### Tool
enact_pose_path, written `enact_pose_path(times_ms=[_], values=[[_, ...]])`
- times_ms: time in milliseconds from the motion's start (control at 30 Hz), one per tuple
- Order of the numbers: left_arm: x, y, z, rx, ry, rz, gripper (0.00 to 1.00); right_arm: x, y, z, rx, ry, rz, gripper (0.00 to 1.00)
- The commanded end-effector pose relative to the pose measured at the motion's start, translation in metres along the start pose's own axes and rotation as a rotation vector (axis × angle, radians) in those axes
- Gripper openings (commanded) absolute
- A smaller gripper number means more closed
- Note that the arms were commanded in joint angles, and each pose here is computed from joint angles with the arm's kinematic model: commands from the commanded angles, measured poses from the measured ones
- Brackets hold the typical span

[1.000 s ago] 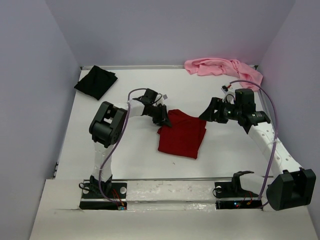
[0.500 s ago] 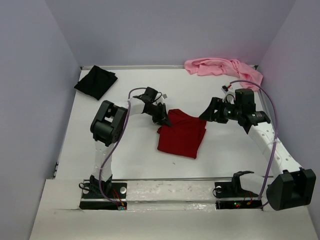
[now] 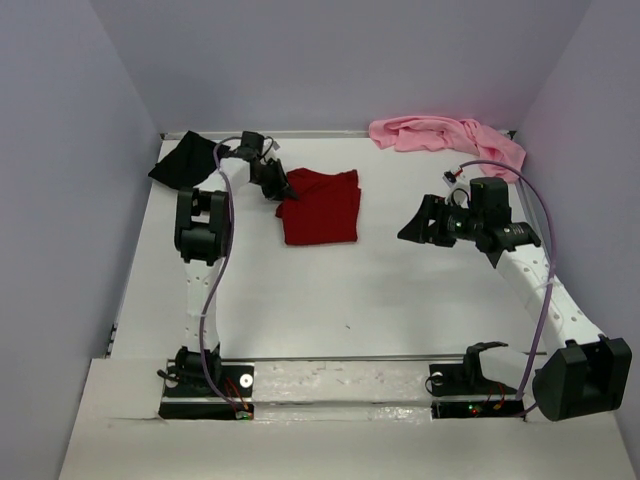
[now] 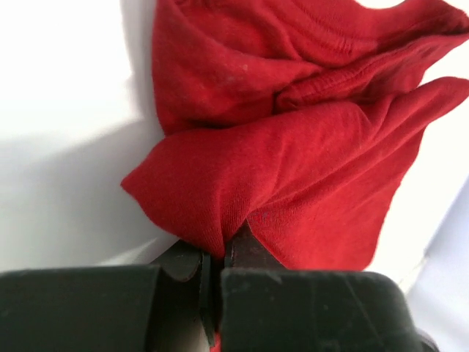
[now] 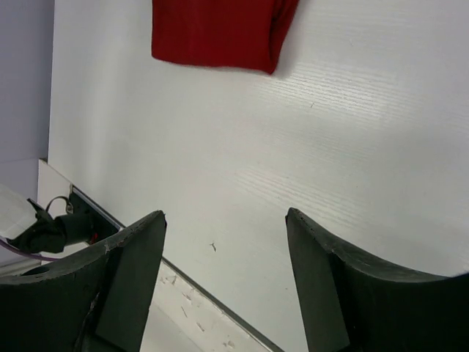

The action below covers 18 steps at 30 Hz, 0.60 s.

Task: Fold and stack the t-shirts
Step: Neatly place the folded tshirt to the corner

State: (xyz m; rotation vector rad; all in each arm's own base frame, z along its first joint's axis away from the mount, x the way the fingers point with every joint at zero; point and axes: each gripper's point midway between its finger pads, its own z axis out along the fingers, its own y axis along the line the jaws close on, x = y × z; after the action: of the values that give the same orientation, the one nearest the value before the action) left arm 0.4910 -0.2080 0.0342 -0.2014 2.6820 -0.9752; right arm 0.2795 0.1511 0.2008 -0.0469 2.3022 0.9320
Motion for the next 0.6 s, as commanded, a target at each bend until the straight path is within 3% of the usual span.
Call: enact_pose_path(times_ms=[0, 567], values=[[-0.033, 0.032, -0.022, -0.162, -0.049, 0.009, 0.0, -0.008, 0.007, -0.005, -0.02, -0.033, -0.021, 0.72], [-0.122, 0.097, -0.099, -0.252, -0.276, -0.073, 0.0, -0.013, 0.011, 0.001, -0.052, -0.009, -0.029, 0.72]])
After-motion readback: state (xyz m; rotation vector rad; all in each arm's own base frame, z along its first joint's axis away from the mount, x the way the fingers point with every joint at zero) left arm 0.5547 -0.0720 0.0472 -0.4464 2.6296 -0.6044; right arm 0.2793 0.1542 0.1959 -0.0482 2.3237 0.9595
